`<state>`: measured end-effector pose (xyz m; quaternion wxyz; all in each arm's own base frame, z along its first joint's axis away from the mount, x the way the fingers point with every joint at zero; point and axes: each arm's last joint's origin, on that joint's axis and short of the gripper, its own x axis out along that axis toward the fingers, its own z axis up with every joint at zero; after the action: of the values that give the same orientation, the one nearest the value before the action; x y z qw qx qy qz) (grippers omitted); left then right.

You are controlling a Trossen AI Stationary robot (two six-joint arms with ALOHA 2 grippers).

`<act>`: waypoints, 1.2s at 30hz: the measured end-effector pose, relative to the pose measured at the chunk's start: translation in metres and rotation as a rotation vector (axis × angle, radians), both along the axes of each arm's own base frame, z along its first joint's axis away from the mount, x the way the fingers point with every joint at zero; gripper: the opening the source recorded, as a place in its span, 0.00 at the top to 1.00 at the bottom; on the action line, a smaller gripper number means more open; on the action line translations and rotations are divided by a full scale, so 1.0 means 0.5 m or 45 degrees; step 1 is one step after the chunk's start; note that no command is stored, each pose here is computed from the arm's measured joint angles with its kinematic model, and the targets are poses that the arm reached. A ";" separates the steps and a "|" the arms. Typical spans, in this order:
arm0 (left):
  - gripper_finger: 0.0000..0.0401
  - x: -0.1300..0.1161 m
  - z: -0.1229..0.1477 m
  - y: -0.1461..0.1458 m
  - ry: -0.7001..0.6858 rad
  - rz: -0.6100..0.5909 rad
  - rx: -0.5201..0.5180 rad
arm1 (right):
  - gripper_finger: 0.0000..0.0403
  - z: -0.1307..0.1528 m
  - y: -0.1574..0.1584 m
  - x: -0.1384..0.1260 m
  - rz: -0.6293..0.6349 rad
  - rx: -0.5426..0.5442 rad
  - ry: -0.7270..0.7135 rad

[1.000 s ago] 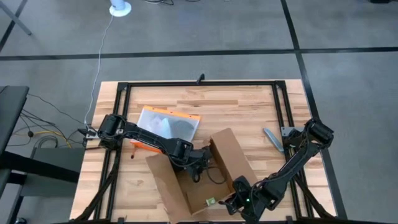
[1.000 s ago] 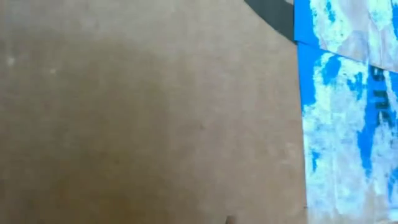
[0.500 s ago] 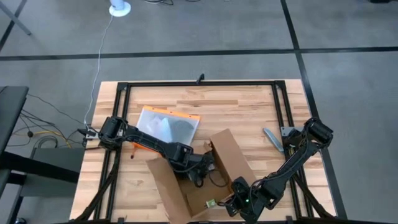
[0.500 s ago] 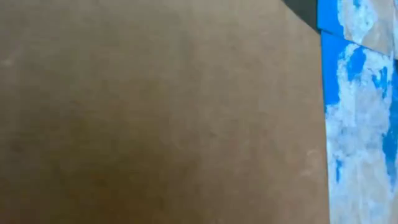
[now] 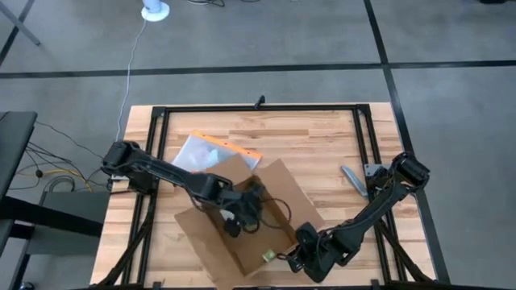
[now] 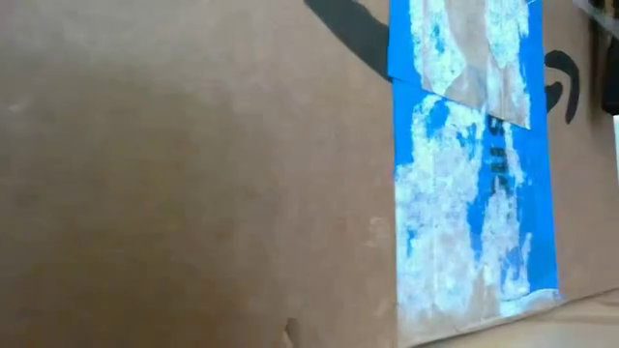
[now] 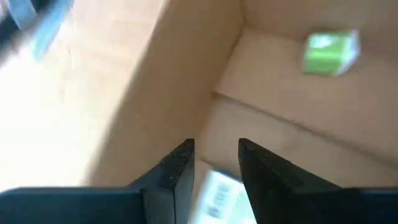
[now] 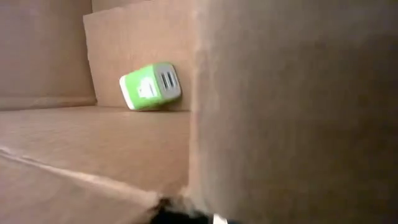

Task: Unpack boxes
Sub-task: Put the white box into the white zip bag

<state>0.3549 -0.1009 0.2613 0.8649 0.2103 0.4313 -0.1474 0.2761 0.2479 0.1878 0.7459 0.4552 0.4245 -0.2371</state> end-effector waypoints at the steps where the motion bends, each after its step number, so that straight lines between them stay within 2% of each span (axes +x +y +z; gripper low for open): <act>1: 0.69 -0.006 -0.001 0.013 0.063 0.076 -0.059 | 1.00 0.000 0.000 0.000 0.002 0.000 0.000; 4: 0.64 -0.019 -0.012 0.044 0.236 0.269 -0.197 | 1.00 0.000 -0.001 0.000 0.023 -0.014 0.005; 7: 0.57 -0.027 -0.022 0.054 0.344 0.387 -0.319 | 1.00 0.000 -0.001 0.000 0.089 -0.051 0.004; 10: 0.50 -0.026 -0.044 0.056 0.350 0.498 -0.424 | 1.00 0.000 0.001 -0.003 0.175 -0.103 0.005; 16: 0.42 -0.017 -0.037 0.028 0.283 0.685 -0.642 | 1.00 0.003 0.008 -0.020 0.383 -0.231 0.031; 21: 0.42 -0.021 -0.030 -0.017 0.232 0.739 -0.635 | 1.00 0.018 0.006 -0.050 0.535 -0.345 0.092; 25: 0.44 -0.035 -0.030 -0.052 0.168 0.745 -0.532 | 1.00 0.027 0.003 -0.055 0.645 -0.406 0.090; 30: 0.46 -0.053 -0.033 -0.071 0.186 0.722 -0.425 | 1.00 0.039 0.013 -0.065 0.808 -0.461 0.096; 33: 0.47 -0.074 -0.026 -0.061 0.259 0.741 -0.359 | 1.00 0.091 0.024 -0.083 0.910 -0.489 0.090; 36: 0.47 -0.094 -0.001 -0.049 0.343 0.731 -0.261 | 1.00 0.185 0.027 -0.108 0.975 -0.485 0.043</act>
<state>0.3081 -0.1252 0.2607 0.8231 -0.0293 0.5662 0.0331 0.2220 0.2613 0.2804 0.8438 0.1148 0.5236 -0.0246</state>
